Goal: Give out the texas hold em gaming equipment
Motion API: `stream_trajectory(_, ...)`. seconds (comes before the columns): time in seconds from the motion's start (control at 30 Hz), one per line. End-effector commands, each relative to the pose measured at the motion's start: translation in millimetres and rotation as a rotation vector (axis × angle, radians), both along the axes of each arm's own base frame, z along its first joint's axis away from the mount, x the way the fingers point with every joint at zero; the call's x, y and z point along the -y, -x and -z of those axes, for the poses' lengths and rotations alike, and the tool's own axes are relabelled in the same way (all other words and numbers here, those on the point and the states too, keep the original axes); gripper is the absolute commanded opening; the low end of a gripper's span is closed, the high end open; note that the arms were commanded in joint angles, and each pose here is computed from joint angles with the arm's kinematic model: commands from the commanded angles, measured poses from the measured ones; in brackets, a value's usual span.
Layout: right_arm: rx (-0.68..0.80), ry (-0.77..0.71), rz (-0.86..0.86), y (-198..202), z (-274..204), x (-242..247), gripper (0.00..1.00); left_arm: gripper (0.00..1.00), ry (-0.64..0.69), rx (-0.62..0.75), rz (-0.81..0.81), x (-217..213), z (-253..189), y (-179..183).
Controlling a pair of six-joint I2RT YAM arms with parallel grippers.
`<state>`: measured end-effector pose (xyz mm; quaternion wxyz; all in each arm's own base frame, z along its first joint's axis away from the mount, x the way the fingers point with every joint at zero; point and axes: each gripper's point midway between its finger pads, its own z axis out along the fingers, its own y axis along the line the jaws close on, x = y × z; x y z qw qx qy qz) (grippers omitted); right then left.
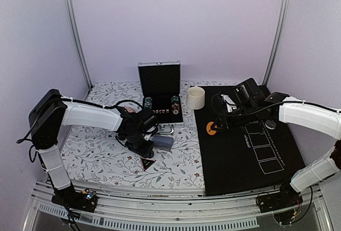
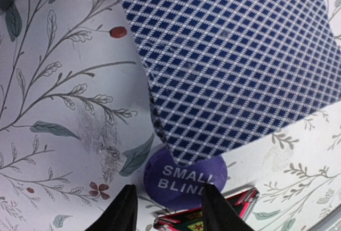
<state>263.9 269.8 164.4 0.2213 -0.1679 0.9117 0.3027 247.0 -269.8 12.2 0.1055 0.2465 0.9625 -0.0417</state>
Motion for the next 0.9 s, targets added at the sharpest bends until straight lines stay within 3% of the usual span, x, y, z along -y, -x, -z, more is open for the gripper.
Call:
stream_trajectory(0.0,0.043,-0.019,0.003,-4,-12,2,0.03,0.44,-0.065,-0.015,0.025,-5,12,9)
stream_trajectory(0.2,0.044,-0.021,0.005,-4,-13,3,0.03,0.61,-0.057,-0.035,0.054,4,17,12)
stream_trajectory(0.43,0.039,-0.013,0.005,-3,-13,3,0.03,0.69,0.019,-0.011,0.076,19,2,8)
stream_trajectory(0.6,0.04,-0.013,0.004,-4,-12,3,0.03,0.71,-0.018,-0.026,0.081,14,14,9)
stream_trajectory(0.87,0.039,-0.009,0.002,-3,-11,3,0.03,0.65,-0.048,-0.018,0.094,13,21,5)
